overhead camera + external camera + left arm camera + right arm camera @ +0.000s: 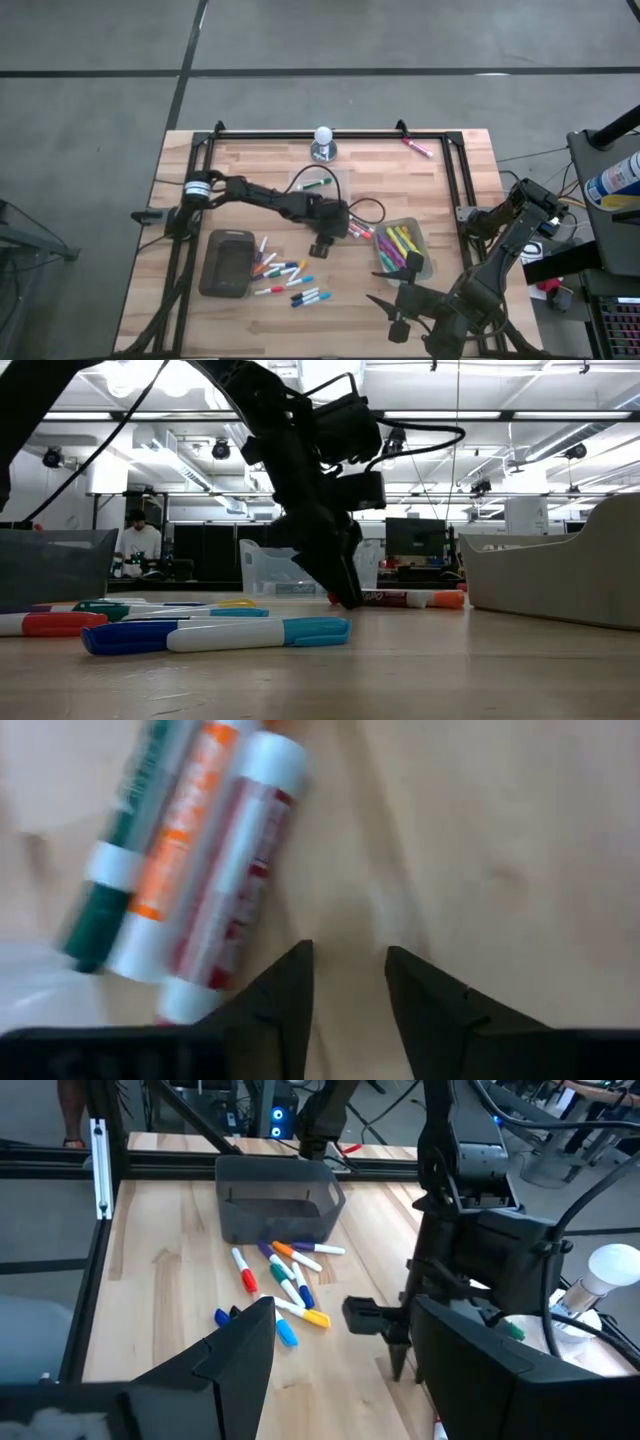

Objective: Pick & Place Markers
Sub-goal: Put the red dry erase marker into the transparent bin

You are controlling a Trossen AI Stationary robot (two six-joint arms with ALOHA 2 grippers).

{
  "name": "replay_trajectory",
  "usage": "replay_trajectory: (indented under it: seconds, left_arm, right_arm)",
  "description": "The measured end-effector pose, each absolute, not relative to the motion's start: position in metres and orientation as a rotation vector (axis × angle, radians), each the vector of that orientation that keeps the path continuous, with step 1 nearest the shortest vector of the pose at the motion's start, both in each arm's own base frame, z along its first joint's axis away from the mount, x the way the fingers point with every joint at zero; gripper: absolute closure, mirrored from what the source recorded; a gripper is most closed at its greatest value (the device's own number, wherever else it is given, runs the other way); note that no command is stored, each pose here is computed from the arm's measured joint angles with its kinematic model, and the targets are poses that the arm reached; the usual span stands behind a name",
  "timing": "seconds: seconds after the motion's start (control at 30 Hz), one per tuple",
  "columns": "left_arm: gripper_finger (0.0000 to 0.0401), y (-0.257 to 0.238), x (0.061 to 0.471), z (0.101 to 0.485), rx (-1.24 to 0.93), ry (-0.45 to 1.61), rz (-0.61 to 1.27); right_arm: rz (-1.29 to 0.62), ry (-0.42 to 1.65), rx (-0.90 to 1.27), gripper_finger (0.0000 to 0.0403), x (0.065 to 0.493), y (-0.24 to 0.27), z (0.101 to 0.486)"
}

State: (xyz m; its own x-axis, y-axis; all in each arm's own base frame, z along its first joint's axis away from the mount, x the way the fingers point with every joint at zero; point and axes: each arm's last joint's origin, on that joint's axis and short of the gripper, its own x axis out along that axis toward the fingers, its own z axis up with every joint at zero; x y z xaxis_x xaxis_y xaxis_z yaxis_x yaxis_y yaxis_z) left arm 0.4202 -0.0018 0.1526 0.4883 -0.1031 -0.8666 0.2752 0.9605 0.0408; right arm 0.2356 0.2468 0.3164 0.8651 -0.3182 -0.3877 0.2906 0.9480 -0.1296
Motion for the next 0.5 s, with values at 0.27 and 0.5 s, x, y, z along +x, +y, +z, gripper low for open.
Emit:
replay_trajectory:
  seconds: [0.27,0.5]
  left_arm:
    - [0.0383,-0.004,0.415,0.153,0.119,1.073,-0.277]
    - [0.0374,-0.008,0.415,0.171,0.144,1.009,-0.257]
  right_arm:
    - [-0.319,0.418,-0.067,0.0179,0.236,0.247,0.316]
    - [-0.320,0.417,-0.066,0.0179,0.236,0.247,0.316]
